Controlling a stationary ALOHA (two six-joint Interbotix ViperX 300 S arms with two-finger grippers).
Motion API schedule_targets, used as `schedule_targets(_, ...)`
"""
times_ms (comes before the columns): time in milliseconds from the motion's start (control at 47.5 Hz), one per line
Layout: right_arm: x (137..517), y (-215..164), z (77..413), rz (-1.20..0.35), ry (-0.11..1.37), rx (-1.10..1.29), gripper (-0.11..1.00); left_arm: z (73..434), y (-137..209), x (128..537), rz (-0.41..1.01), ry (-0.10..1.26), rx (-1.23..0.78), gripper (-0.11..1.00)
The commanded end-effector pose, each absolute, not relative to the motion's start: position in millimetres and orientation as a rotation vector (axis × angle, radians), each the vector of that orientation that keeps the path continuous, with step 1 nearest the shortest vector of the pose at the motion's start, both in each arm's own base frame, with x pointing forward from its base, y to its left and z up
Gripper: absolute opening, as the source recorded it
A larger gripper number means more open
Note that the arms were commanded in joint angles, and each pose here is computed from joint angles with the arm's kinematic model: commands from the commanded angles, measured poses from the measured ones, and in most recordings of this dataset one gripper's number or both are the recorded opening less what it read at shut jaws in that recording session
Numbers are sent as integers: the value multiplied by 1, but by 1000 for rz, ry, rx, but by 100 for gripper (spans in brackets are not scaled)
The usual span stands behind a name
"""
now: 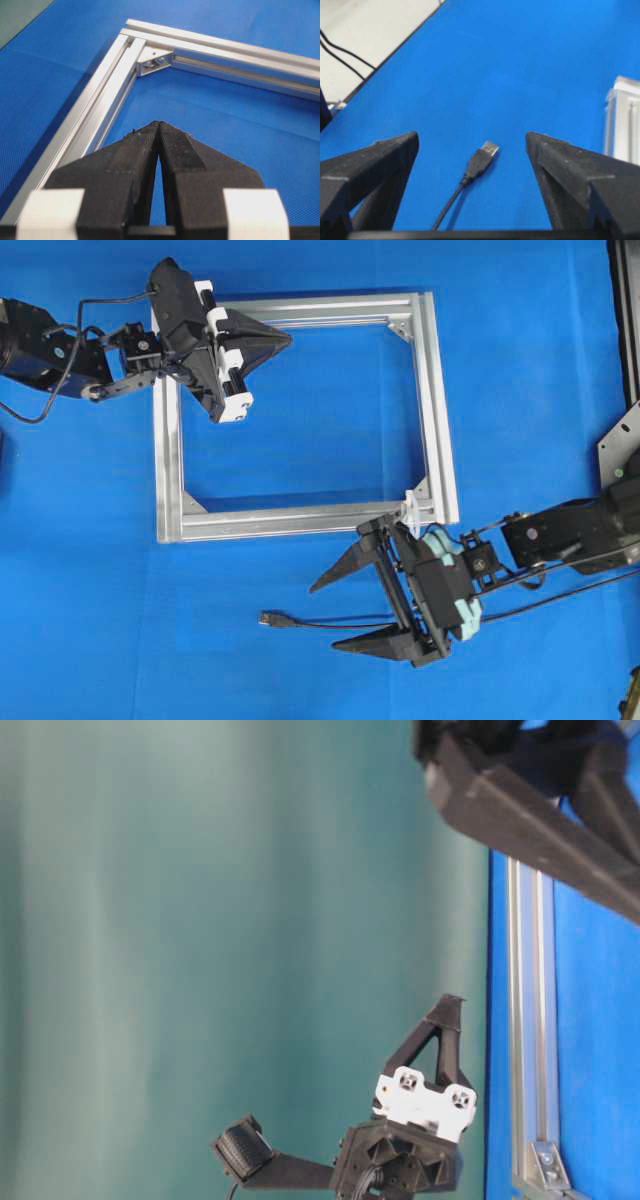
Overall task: Insert the wire through the string loop located on the right side.
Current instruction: 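Lower the right gripper and grasp the black USB cable near its plug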
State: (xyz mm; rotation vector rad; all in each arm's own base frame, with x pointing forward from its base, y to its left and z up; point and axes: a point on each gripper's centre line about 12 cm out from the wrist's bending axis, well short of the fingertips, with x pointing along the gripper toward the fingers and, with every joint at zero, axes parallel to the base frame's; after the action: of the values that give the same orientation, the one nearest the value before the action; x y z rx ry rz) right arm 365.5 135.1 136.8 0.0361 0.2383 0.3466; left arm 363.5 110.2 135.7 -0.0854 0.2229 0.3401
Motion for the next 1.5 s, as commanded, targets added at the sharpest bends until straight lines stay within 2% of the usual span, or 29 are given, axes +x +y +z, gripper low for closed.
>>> schedule_targets(0, 372, 142, 141, 339, 219, 62, 90, 150, 110, 366, 337, 180, -81, 0)
schedule_targets(421, 385, 151, 93, 243, 331, 146, 90, 150, 110, 365, 337, 182, -81, 0)
schedule_targets(695, 387, 156, 82, 229, 368, 159, 89, 149, 110, 365, 337, 183, -81, 0)
schedule_targets(969, 389, 159, 77, 223, 393, 163, 79, 149, 110, 365, 337, 185, -81, 0)
schedule_targets(1096, 387, 159, 77, 225, 394, 161, 64, 149, 110, 365, 337, 185, -81, 0)
schedule_targets(1285, 385, 158, 78, 226, 394, 158, 14, 149, 110, 365, 336, 185, -80, 0)
schedule_targets(1327, 385, 158, 79, 227, 392, 159, 6, 149, 110, 365, 337, 185, -81, 0)
schedule_targets(1391, 384, 157, 80, 227, 392, 159, -2, 149, 110, 365, 337, 184, -83, 0)
schedule_targets(1475, 383, 156, 81, 225, 392, 159, -3, 149, 110, 365, 337, 185, -81, 0)
